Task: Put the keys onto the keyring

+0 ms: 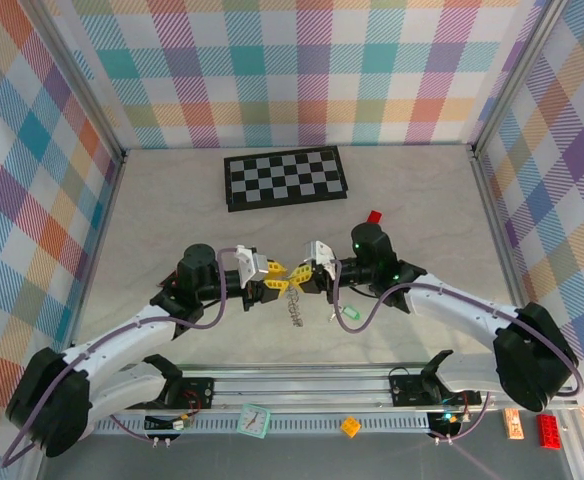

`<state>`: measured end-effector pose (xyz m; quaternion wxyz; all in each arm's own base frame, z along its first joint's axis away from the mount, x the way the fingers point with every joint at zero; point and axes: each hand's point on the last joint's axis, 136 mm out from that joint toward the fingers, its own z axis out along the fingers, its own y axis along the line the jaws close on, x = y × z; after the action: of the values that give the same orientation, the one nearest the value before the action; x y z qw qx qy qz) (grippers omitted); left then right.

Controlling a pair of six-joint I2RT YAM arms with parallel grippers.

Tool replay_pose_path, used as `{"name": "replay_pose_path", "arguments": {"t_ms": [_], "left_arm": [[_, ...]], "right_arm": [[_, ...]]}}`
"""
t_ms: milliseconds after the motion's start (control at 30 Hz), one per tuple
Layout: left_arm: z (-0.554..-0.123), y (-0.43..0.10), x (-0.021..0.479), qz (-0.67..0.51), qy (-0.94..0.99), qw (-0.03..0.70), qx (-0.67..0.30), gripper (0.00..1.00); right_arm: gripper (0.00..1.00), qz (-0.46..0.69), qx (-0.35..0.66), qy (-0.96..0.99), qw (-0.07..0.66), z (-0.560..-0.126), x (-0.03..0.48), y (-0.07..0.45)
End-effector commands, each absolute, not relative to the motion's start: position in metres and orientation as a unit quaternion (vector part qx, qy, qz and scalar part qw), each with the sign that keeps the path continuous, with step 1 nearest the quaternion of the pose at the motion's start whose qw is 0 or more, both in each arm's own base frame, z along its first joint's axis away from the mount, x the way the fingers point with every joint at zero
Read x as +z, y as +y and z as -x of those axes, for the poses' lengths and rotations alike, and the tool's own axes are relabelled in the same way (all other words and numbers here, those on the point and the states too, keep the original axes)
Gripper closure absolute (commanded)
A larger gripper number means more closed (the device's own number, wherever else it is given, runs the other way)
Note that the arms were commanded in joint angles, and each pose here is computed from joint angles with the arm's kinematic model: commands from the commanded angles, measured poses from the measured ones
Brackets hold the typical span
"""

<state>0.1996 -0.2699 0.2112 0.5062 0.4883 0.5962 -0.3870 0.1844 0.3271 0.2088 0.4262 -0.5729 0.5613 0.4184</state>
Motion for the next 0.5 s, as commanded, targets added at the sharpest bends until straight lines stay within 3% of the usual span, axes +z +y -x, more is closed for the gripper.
{"name": "replay_pose_path", "arguments": {"t_ms": [0, 467], "left_arm": [[-0.194, -0.266, 0.204, -0.526, 0.604, 0.487, -0.349, 0.71], [-0.191, -0.272, 0.208, -0.575, 0.589, 0.458, -0.335, 0.82]], "right_arm": [[1.00, 0.616, 0.383, 0.557, 0.404, -0.175, 0.207, 0.322], [1.00, 0.663, 0.356, 0.538, 0.380, -0.163, 0.220, 0.334]]}}
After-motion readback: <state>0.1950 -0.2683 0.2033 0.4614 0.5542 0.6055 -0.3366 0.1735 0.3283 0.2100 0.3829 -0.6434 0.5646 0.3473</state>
